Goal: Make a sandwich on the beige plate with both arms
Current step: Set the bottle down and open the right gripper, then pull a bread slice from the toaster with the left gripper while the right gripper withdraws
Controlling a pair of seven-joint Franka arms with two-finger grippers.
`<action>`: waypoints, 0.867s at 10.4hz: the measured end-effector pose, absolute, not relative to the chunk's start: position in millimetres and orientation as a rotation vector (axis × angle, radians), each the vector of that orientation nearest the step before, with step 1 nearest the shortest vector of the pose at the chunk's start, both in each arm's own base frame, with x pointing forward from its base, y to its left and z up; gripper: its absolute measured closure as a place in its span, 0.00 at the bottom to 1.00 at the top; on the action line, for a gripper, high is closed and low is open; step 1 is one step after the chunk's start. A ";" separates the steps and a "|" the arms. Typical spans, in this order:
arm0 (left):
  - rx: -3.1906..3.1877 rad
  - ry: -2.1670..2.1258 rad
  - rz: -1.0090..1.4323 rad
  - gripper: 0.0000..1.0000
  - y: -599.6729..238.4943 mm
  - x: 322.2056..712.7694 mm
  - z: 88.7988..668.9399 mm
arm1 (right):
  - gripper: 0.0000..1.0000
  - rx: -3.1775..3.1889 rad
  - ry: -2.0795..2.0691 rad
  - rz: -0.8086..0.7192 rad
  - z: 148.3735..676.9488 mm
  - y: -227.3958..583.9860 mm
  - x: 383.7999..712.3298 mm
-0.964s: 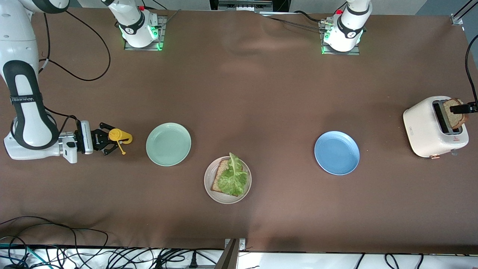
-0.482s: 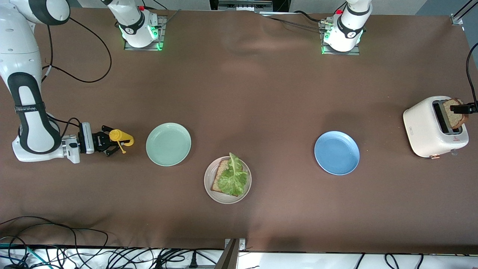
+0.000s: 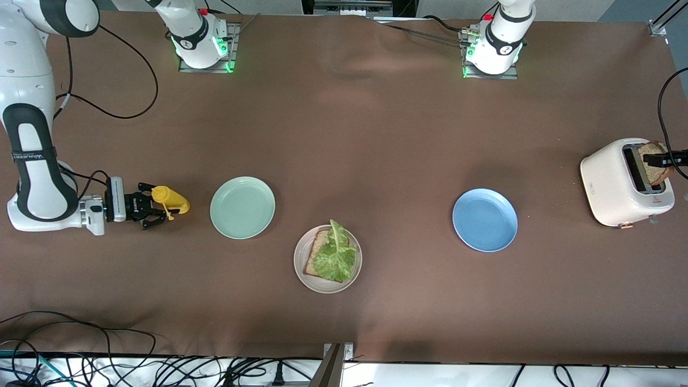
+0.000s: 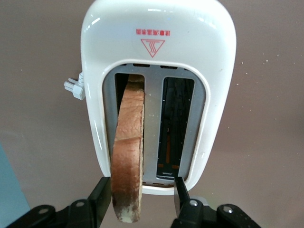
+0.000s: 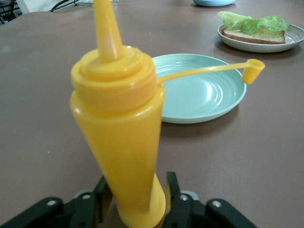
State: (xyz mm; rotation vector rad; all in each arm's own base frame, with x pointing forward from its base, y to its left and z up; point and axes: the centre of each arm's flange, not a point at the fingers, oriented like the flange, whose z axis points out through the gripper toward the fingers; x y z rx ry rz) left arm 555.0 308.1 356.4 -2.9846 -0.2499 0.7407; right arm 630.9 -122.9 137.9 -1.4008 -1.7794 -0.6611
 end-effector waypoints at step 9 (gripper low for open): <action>-2.992 -0.165 0.693 0.87 306.1 560.5 384.5 | 0.00 -1.557 -1.988 -0.579 259.5 -183.5 651.2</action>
